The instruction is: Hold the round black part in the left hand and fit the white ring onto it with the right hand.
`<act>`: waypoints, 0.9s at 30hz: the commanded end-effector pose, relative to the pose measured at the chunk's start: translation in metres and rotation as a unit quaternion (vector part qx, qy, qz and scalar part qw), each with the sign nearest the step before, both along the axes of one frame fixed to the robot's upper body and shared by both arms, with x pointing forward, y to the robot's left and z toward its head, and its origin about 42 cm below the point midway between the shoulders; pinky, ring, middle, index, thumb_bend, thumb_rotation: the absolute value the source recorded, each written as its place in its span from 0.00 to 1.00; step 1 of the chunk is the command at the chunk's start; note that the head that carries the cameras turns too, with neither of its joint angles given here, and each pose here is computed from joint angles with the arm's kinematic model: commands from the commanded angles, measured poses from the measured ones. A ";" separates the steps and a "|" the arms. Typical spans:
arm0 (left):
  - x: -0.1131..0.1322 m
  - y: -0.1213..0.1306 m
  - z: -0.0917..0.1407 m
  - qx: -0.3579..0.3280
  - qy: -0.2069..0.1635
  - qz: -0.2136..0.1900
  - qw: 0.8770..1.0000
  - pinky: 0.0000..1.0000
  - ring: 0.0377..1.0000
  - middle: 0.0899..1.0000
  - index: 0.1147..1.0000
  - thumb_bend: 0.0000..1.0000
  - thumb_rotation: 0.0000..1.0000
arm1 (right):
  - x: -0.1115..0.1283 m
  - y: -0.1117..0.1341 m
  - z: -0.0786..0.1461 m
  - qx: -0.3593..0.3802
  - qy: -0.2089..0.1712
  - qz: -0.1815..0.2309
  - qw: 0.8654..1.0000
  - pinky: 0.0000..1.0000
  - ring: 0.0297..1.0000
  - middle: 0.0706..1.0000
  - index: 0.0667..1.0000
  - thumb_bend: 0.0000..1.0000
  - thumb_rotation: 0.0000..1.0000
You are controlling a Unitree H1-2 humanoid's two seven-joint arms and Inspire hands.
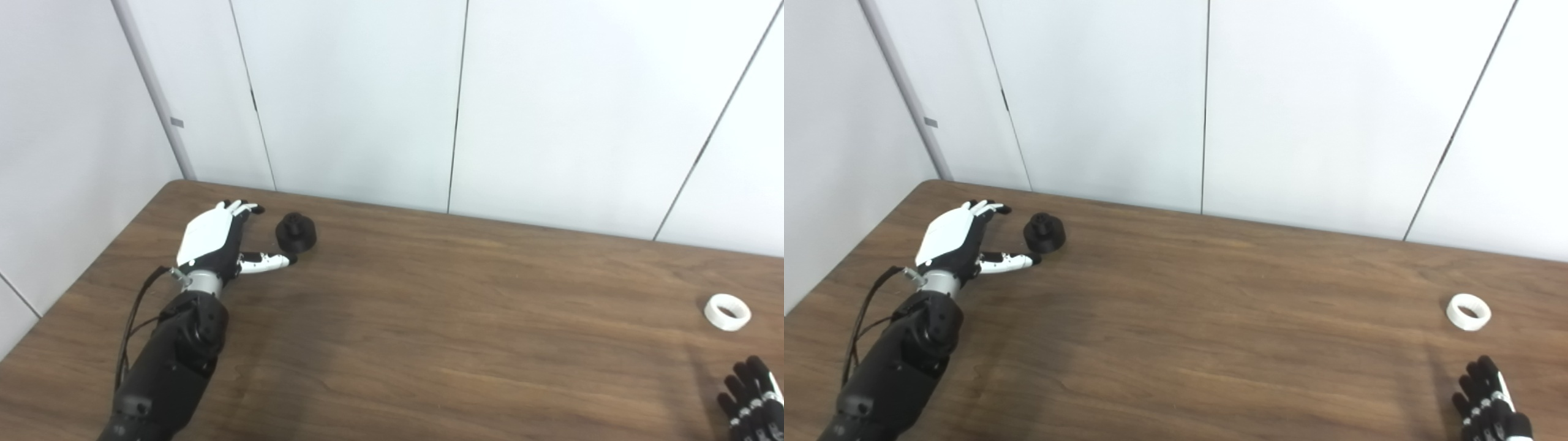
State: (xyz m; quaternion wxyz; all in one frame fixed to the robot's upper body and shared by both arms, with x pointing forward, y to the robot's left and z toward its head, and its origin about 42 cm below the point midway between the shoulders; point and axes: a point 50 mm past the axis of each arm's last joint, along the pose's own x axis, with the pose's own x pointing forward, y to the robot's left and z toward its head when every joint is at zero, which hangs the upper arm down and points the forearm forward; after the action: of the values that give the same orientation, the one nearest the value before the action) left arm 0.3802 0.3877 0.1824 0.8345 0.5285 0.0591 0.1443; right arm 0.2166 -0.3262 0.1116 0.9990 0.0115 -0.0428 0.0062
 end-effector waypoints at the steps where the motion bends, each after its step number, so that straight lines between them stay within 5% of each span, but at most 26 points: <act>1: 0.014 0.005 0.027 0.020 -0.041 0.003 0.999 1.00 1.00 0.94 0.82 0.91 0.44 | -0.017 0.002 -0.021 0.017 0.029 -0.009 0.999 1.00 1.00 1.00 1.00 0.53 1.00; 27: 0.053 0.006 0.024 -0.040 0.012 0.002 0.999 1.00 1.00 0.93 0.81 0.90 0.41 | -0.036 0.002 -0.021 0.016 0.041 -0.017 0.999 1.00 0.99 0.99 1.00 0.56 1.00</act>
State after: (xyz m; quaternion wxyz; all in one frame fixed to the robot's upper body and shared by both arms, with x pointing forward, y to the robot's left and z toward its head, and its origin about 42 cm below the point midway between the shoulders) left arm 0.4176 0.3897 0.1735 0.8578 0.4876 0.1134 0.1164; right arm 0.2007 -0.3276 0.1105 0.9993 0.0108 -0.0352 0.0010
